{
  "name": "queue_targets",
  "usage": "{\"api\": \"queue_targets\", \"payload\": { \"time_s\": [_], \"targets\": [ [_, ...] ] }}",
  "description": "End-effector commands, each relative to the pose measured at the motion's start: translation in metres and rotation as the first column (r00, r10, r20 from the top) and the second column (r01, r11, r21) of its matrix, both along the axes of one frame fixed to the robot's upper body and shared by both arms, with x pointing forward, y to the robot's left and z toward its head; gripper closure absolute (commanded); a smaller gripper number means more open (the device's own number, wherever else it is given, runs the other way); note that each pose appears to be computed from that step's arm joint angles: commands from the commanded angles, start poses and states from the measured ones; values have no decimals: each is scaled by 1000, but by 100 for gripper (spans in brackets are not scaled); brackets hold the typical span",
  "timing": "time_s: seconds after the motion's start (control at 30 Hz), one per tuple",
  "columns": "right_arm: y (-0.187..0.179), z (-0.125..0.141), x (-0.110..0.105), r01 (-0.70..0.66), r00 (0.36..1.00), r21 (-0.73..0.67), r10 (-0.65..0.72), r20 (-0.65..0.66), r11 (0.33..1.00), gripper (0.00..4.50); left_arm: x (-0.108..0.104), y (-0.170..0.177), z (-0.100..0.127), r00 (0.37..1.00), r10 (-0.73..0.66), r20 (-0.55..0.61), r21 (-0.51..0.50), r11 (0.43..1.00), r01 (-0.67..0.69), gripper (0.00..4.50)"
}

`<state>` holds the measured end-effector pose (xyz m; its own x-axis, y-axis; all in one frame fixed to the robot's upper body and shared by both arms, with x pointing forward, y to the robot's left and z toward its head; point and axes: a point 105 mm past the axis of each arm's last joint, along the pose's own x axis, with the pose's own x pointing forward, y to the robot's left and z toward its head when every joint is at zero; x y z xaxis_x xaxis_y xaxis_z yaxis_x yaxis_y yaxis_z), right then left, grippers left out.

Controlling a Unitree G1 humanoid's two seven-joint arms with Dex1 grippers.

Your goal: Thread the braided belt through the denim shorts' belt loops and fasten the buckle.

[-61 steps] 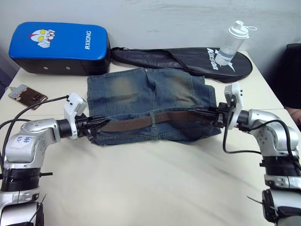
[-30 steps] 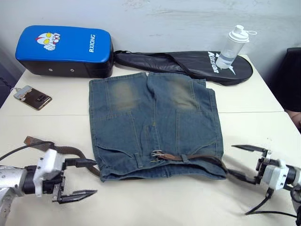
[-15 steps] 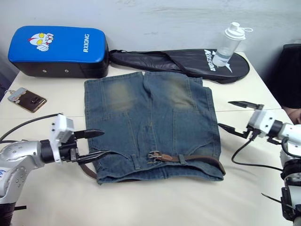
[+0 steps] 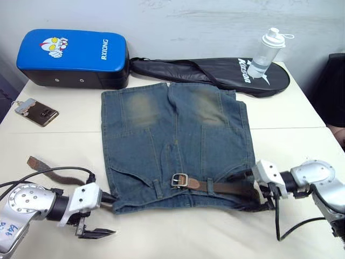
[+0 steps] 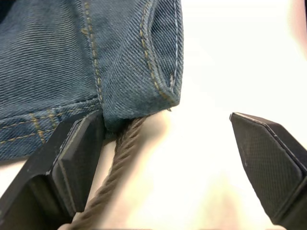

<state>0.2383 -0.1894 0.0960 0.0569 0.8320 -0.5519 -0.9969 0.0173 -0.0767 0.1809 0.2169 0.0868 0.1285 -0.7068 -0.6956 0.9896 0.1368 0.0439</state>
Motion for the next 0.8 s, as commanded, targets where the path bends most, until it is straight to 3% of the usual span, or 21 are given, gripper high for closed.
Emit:
{"api": "queue_targets", "payload": {
  "time_s": [0.03,0.2,0.37,0.43,0.6,0.67,0.8],
  "targets": [
    [2,8,3,-6,999,3,6,52,1000,5,-5,-1,-2,1000,-12,-11,3,1000,12,0],
    [-1,21,9,12,1000,26,-12,8,1000,5,-7,4,20,999,-3,-38,-49,999,1,0],
    [-2,47,17,75,986,79,-62,-154,994,5,-15,4,80,989,-18,-144,-264,964,-21,0],
    [-3,53,28,119,984,107,-103,-146,987,5,-8,4,98,992,8,-125,-323,945,-48,0],
    [6,66,69,229,972,191,-233,0,954,5,47,8,114,970,224,93,-372,912,-175,0],
    [12,66,88,291,952,208,-304,35,934,5,80,9,107,921,349,172,-355,894,-272,0],
    [24,52,124,388,904,174,-410,116,905,5,128,-5,80,857,463,229,-315,868,-385,0]
  ]
}}
